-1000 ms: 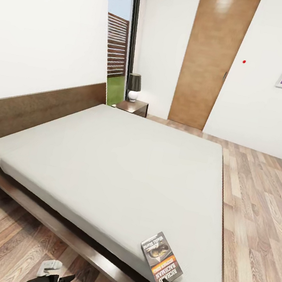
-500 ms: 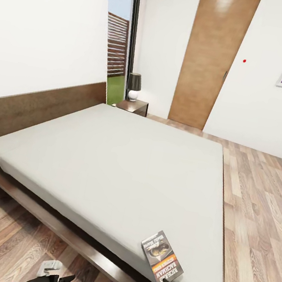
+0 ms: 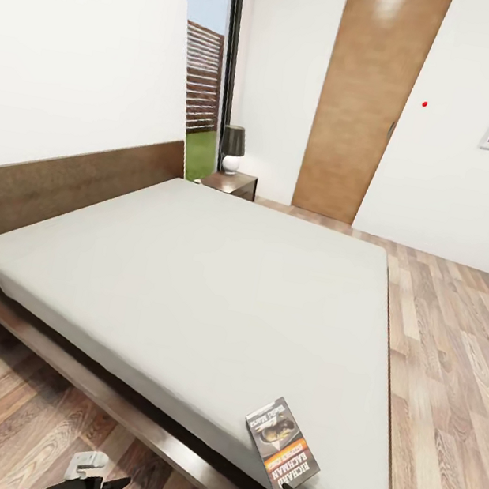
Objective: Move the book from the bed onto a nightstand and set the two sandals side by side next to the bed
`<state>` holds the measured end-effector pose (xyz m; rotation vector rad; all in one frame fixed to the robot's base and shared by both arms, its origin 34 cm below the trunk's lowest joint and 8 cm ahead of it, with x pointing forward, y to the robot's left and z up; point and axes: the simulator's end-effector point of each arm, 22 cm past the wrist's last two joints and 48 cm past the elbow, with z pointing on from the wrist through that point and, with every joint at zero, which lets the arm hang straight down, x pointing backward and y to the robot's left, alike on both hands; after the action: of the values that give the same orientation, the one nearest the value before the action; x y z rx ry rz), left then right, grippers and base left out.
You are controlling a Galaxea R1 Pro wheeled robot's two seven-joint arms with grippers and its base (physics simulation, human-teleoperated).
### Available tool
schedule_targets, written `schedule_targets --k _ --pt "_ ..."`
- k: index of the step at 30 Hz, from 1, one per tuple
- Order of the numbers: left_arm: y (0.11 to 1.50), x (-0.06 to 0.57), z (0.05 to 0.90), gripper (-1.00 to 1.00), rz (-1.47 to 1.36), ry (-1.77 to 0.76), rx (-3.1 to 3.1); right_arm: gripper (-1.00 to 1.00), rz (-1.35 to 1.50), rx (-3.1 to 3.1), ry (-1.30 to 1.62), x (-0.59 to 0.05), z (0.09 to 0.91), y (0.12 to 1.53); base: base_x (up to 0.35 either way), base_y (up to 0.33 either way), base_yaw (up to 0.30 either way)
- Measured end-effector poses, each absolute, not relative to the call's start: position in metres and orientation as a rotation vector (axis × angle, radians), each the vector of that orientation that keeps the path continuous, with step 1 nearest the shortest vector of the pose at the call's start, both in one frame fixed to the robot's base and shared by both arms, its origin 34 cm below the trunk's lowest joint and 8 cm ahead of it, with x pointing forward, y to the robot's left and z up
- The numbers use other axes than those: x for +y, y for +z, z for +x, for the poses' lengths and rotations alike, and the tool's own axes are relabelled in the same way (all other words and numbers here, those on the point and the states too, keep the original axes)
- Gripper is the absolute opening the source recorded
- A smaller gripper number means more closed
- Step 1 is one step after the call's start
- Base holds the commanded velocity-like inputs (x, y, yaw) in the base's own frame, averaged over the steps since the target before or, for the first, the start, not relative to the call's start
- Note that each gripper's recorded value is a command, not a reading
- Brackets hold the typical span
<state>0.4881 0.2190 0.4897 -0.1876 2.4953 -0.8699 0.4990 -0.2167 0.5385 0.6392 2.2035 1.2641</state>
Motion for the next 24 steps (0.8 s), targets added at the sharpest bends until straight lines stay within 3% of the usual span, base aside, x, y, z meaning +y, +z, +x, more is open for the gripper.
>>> schedule_targets --k 24 --pt "0.475 0.219 0.487 1.00 -0.186 -0.870 2.494 1.00 0.639 2.204 1.255 -0.219 0.499 0.523 0.000 0.000 0.000"
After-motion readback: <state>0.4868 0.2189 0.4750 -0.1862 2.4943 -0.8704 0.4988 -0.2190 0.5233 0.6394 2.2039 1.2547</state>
